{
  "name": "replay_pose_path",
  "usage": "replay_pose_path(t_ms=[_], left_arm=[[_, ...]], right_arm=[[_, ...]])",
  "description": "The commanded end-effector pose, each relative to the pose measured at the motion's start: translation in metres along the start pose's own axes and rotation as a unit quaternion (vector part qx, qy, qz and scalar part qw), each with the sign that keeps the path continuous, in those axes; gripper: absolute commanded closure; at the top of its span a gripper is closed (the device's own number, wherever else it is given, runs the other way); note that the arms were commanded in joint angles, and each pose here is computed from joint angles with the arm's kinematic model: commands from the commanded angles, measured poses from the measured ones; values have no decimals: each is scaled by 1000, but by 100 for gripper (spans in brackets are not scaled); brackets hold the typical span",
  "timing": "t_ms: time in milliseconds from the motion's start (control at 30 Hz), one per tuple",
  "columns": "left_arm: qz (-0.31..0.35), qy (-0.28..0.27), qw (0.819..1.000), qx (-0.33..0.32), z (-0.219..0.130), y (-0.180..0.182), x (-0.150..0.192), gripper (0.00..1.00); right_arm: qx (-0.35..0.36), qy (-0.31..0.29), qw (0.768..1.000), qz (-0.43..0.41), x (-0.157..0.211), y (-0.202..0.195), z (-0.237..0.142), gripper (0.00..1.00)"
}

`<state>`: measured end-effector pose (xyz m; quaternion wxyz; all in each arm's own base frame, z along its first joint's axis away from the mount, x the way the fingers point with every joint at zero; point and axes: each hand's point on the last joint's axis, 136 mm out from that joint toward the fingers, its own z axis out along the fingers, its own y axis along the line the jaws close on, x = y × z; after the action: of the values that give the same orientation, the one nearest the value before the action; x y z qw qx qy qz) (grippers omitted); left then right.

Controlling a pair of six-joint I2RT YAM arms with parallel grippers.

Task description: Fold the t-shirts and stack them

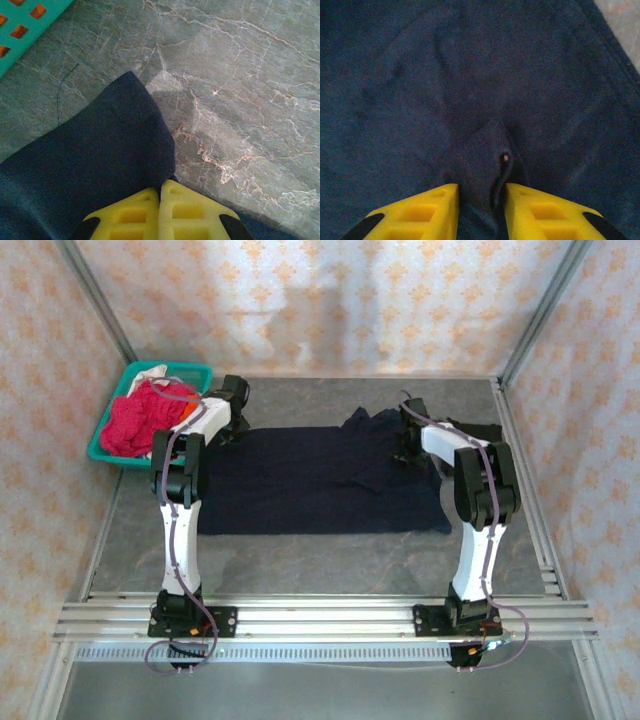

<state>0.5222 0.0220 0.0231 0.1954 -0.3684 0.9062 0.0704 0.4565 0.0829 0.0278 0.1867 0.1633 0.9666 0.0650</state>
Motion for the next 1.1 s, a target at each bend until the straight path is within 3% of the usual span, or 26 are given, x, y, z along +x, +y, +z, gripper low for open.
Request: replay_pose_path(t_ms=[0,267,567,767,867,1067], left_arm=[[20,67,997,-18,12,5,41,100],[14,75,997,-2,6,-1,50,100],[12,73,997,-12,4,7,56,100],[-6,68,997,-22,8,28,43,100],[-4,73,997,-19,9,28,38,100],[-1,70,998,-4,3,18,36,100]], right_arm=[[33,32,999,28,7,-26,17,70],[65,58,993,80,14,-76,15,72],[47,80,991,96,54,-83,-1,72],[11,85,992,89,73,-70,-12,70],[8,71,994,78,62,-64,-22,68],[-37,-30,998,45,-7,-31,-75,52]])
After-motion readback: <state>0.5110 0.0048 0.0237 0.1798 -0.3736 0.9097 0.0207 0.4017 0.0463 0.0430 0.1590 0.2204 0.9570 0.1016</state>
